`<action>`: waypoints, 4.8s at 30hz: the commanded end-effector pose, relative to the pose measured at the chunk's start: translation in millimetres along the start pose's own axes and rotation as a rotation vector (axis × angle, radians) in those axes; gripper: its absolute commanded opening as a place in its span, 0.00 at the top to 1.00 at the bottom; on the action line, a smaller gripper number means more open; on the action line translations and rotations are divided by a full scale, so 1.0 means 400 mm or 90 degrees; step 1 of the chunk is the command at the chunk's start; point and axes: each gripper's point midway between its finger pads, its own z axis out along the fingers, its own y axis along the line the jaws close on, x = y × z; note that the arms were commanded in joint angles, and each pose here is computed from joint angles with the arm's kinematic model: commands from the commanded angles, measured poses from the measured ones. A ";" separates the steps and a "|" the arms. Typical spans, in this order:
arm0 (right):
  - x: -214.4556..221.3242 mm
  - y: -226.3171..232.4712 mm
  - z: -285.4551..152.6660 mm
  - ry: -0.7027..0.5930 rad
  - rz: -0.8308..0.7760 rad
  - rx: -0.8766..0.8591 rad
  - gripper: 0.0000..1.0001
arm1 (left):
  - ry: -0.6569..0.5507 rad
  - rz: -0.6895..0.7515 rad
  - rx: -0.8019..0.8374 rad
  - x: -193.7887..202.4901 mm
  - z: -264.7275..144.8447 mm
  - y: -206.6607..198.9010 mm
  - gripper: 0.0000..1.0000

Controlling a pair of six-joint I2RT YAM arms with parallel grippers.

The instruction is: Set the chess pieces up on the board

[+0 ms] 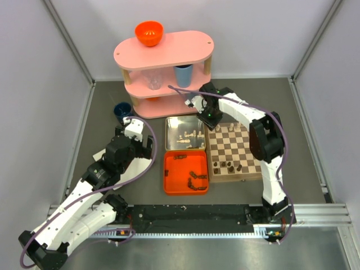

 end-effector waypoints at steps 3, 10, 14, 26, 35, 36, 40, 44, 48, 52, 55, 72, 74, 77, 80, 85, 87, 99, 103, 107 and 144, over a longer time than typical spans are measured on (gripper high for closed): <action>-0.067 0.012 -0.062 -0.055 -0.008 0.001 0.70 | -0.029 0.000 -0.001 -0.023 0.000 0.003 0.05; -0.081 0.014 -0.126 -0.088 -0.006 0.006 0.70 | -0.027 0.001 0.000 -0.020 0.000 0.002 0.05; -0.087 0.014 -0.181 -0.115 -0.007 0.017 0.70 | -0.031 -0.001 0.005 -0.022 -0.002 -0.001 0.05; -0.033 0.090 -0.381 -0.255 -0.014 -0.037 0.68 | -0.020 -0.175 0.197 -0.058 0.013 -0.165 0.01; 0.029 0.112 -0.521 -0.492 0.050 -0.217 0.61 | 0.108 -0.318 0.289 -0.065 0.113 -0.302 0.02; 0.049 0.122 -0.516 -0.500 0.058 -0.223 0.59 | 0.128 -0.320 0.284 -0.060 0.127 -0.307 0.04; 0.078 0.115 -0.511 -0.540 0.063 -0.224 0.57 | 0.256 -0.325 0.177 0.001 0.195 -0.294 0.07; 0.096 0.104 -0.499 -0.556 0.078 -0.239 0.57 | 0.347 -0.300 0.089 0.037 0.265 -0.300 0.22; 0.101 0.098 -0.475 -0.548 0.092 -0.259 0.57 | 0.390 -0.273 0.062 0.068 0.316 -0.313 0.31; 0.102 0.097 -0.461 -0.541 0.095 -0.265 0.57 | 0.391 -0.240 0.136 0.068 0.342 -0.358 0.29; 0.105 0.091 -0.450 -0.535 0.096 -0.260 0.57 | 0.360 -0.221 0.219 0.041 0.353 -0.401 0.28; 0.112 0.085 -0.408 -0.511 0.090 -0.280 0.57 | 0.356 0.017 0.291 0.047 0.421 -0.388 0.42; 0.112 0.086 -0.407 -0.509 0.087 -0.278 0.57 | 0.374 0.048 0.294 0.057 0.425 -0.374 0.46; 0.114 0.082 -0.407 -0.507 0.085 -0.271 0.57 | 0.395 0.069 0.308 0.064 0.442 -0.366 0.58; 0.117 0.083 -0.407 -0.506 0.085 -0.268 0.57 | 0.405 0.065 0.316 0.068 0.446 -0.375 0.66; 0.117 0.084 -0.407 -0.505 0.085 -0.269 0.57 | 0.412 0.052 0.340 0.079 0.448 -0.394 0.68; 0.116 0.085 -0.408 -0.505 0.084 -0.270 0.57 | 0.420 0.061 0.328 0.090 0.463 -0.385 0.68; 0.118 0.081 -0.410 -0.505 0.082 -0.260 0.57 | 0.466 0.077 0.327 0.147 0.506 -0.385 0.65; 0.120 0.081 -0.407 -0.501 0.083 -0.259 0.57 | 0.464 0.084 0.326 0.148 0.517 -0.383 0.58; 0.120 0.080 -0.404 -0.500 0.084 -0.259 0.57 | 0.473 0.087 0.329 0.158 0.525 -0.387 0.56; 0.126 0.075 -0.410 -0.501 0.087 -0.258 0.57 | 0.504 0.076 0.292 0.220 0.548 -0.373 0.76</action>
